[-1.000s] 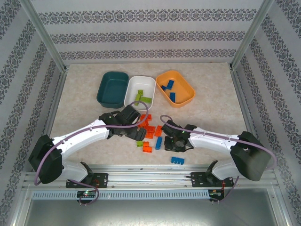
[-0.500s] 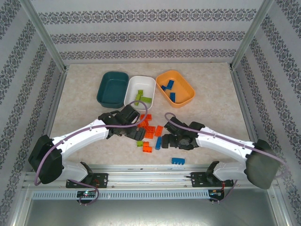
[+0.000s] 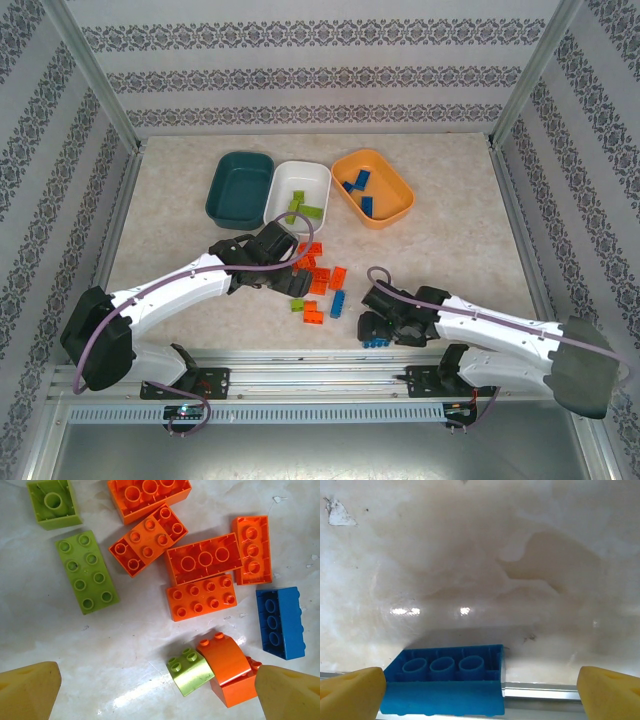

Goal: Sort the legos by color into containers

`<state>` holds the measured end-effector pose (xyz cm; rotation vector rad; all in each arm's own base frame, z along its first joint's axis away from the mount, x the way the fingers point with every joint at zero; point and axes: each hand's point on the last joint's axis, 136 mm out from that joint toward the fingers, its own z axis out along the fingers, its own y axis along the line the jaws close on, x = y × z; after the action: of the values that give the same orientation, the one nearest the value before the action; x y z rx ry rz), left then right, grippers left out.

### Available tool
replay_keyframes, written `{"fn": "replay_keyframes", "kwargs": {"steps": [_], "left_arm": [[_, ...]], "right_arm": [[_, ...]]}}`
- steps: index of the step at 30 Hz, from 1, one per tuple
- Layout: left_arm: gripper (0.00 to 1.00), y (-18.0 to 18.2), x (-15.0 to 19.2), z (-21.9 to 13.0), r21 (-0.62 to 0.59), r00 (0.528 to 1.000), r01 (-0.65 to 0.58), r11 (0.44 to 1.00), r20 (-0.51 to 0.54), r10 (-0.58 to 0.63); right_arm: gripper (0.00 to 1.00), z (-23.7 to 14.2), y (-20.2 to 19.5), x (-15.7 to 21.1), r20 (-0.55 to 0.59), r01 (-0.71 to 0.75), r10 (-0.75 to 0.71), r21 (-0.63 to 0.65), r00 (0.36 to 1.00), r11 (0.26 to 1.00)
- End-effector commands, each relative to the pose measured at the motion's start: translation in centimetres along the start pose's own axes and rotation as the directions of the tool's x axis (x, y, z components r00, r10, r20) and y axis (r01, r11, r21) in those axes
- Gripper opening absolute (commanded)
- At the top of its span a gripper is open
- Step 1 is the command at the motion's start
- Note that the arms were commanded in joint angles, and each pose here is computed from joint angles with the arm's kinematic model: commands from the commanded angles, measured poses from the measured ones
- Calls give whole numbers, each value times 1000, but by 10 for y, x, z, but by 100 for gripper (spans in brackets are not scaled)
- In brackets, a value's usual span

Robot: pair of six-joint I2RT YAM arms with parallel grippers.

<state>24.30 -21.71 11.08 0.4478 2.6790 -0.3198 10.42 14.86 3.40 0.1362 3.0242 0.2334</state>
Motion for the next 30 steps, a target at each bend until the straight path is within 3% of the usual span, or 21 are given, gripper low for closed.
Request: {"fn": "replay_keyframes", "kwargs": {"steps": [1,14,25,30], "left_arm": [[100,3,-2,-2,3,999,29,1000,21,-29],[100,8,1,-3,-20,1000,21,1000,18,-20],[100,8,2,-3,-16,1000,24,1000,20,-24],[100,12,3,-6,-30,1000,18,999,26,-18]], "right_arm": [[98,7,5,0,-6,-13,13,3,1000,1000],[96,7,20,-6,12,3,-2,-22,1000,1000],[73,22,29,7,-43,-9,8,-36,999,999],[70,27,40,9,-59,17,-19,-27,998,999]]}}
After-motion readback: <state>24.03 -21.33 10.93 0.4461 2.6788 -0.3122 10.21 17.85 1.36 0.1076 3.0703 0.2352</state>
